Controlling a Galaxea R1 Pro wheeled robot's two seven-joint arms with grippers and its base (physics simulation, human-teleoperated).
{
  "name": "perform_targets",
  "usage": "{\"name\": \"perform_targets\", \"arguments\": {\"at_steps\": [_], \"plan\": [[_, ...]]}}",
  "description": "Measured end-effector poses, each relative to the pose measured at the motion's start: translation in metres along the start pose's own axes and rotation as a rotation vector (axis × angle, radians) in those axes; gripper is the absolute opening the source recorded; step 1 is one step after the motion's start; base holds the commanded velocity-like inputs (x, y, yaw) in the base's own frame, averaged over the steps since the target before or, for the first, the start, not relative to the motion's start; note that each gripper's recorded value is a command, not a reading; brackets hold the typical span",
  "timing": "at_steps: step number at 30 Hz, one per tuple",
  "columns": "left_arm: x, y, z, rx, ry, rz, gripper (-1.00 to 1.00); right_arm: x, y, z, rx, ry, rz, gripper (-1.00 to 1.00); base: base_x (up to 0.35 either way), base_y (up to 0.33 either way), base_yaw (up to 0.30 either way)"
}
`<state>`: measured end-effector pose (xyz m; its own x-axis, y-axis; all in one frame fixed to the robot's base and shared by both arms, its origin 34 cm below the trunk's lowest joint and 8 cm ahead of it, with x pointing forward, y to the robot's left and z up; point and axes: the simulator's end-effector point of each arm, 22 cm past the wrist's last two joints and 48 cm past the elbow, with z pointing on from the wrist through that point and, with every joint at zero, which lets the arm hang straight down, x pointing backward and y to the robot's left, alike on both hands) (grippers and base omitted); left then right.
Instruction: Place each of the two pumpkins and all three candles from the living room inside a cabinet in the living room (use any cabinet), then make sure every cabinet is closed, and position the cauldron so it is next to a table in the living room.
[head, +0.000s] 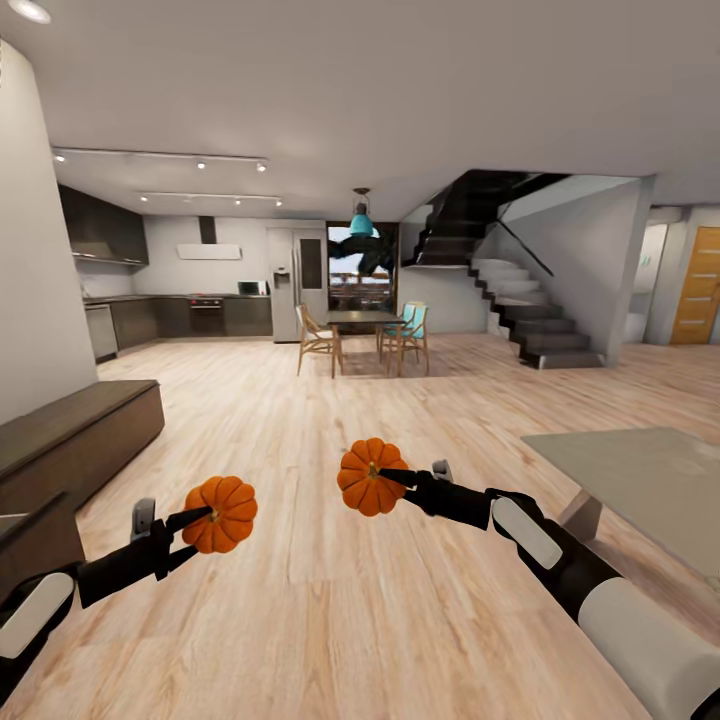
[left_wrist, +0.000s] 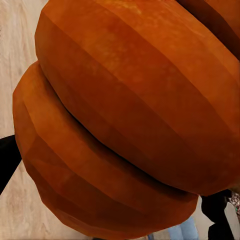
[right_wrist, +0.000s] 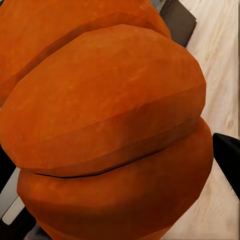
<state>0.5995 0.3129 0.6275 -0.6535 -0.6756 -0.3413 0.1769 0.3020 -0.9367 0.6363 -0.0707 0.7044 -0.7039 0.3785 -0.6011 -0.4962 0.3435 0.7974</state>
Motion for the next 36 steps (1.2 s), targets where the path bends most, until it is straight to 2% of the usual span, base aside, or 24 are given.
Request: {"name": "perform_targets", "arguments": {"at_steps": [6, 14, 36], "plan": [[0.0008, 0.0001, 0.0002, 0.001, 0.002, -0.003, -1.0, -0.0004, -0.0001, -0.0005, 0.0, -0.001, -0.001, -1.0, 0.21, -0.213, 0.18], [0.0001, 0.0004, 0.0, -0.001, 0.0, 0.0, -1.0, -0.0006, 0.0014, -0.0007, -0.007, -0.002, -0.004, -1.0, 0.267, -0.149, 0.019], [-0.0002, 0.0013, -0.0003, -0.006, -0.001, 0.004, -1.0, -0.0005, -0.0009, -0.0008, 0.003, -0.002, -0.005, -1.0, 0.33, -0.005, 0.0]]}}
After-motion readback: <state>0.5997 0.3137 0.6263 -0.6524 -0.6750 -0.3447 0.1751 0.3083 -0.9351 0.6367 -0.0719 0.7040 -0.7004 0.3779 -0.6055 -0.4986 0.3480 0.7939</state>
